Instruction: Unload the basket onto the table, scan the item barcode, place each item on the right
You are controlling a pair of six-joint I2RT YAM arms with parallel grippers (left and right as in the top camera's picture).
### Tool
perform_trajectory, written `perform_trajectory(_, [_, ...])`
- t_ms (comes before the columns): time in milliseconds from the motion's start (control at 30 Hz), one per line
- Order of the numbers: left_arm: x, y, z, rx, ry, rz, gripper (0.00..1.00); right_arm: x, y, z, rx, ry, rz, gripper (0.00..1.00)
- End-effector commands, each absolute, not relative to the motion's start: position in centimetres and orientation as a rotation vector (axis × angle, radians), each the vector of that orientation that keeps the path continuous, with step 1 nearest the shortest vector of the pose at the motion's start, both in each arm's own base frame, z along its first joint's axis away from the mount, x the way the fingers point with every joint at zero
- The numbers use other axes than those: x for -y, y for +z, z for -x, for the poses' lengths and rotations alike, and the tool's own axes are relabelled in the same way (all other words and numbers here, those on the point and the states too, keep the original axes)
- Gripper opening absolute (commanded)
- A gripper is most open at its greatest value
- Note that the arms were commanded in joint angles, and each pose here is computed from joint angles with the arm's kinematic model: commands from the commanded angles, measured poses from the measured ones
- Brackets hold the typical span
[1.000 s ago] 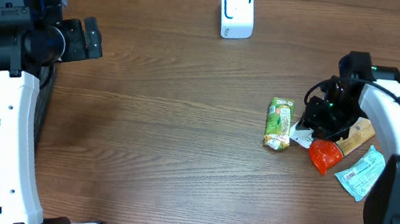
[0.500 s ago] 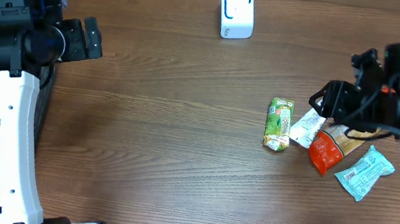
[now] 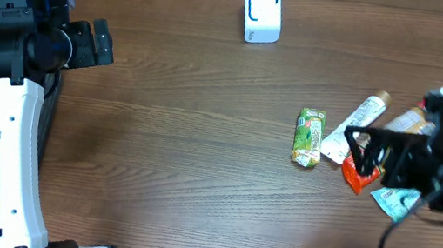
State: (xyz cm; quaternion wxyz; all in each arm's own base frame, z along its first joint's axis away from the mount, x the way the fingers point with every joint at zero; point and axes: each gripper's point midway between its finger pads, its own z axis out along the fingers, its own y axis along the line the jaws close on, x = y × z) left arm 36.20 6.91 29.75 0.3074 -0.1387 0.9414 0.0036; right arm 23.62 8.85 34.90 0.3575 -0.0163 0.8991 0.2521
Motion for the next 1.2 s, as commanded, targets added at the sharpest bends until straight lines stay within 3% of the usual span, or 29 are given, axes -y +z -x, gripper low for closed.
perform_trajectory(0, [-7.2,30.5,-36.5,-2.471,0.025,0.356,1.00,-8.9,37.3,-21.3,-2.226,0.650,0.082,1.00])
perform_trajectory(267, [-7.2,30.5,-36.5,-2.471,0.025,0.356,1.00,-8.7,37.8,-18.9,-2.201,0.649,0.081,1.00])
perform_trajectory(600, [-7.2,30.5,-36.5,-2.471,0.025,0.356,1.00,-6.5,37.1,-19.7,-2.217,0.493,0.007,1.00])
perform_trajectory(1167, [-7.2,30.5,-36.5,-2.471,0.025,0.356,1.00,-7.8,37.0,-19.3,-2.222,0.560,0.061,1.00])
